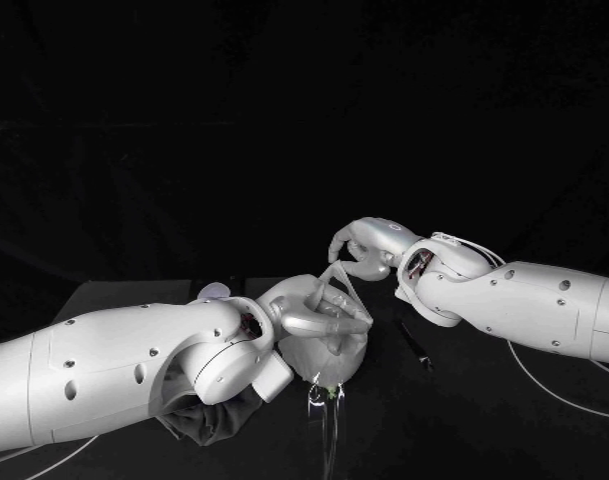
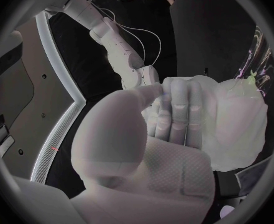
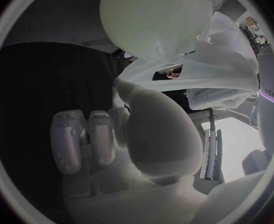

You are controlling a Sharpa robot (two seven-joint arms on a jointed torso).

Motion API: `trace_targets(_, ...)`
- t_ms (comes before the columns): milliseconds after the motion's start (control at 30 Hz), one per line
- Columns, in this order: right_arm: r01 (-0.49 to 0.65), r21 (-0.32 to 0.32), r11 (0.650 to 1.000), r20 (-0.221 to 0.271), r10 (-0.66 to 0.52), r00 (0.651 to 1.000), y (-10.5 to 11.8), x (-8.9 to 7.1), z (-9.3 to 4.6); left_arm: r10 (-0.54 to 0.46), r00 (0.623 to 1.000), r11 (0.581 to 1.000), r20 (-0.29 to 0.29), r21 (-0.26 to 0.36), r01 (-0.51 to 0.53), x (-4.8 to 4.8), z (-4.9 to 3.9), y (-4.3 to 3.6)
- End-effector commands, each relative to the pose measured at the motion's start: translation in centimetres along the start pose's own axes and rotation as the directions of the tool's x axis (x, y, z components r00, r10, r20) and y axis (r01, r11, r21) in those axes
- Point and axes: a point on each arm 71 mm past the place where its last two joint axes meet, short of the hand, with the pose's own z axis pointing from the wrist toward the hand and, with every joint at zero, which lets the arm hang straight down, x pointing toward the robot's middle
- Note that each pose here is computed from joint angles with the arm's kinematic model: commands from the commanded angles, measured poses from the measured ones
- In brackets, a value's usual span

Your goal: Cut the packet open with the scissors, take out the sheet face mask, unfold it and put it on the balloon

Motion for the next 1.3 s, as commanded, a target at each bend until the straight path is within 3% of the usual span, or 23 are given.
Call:
trace_targets(33, 0.045, 0.003, 0.999, 0.012, -0.045, 0.999, -0.2, 0.0, -0.1, 0.055, 0.998, 0.998, -0.01, -0.007, -0.055, 0.4, 0.23, -0.12)
trace_targets(300, 0.092, -0.002, 0.996, 0.022, -0.092, 0.996, -0.6, 0.1, -0.1, 0.072, 0.997, 0.997, -0.027, -0.008, -0.072, 0.93, 0.81, -0.31)
trace_targets(700, 0.112, -0.05, 0.992, 0.03, -0.111, 0.993, -0.1, 1.1, -0.2, 0.055, 0.999, 0.998, -0.001, -0.043, -0.055, 0.77, 1.38, 0.01)
trace_targets(1300, 0.107, 0.045, 0.993, 0.021, -0.108, 0.994, -1.8, 1.3, -0.6, 0.082, 0.995, 0.993, -0.064, -0.074, -0.087, 1.28, 1.29, 0.27)
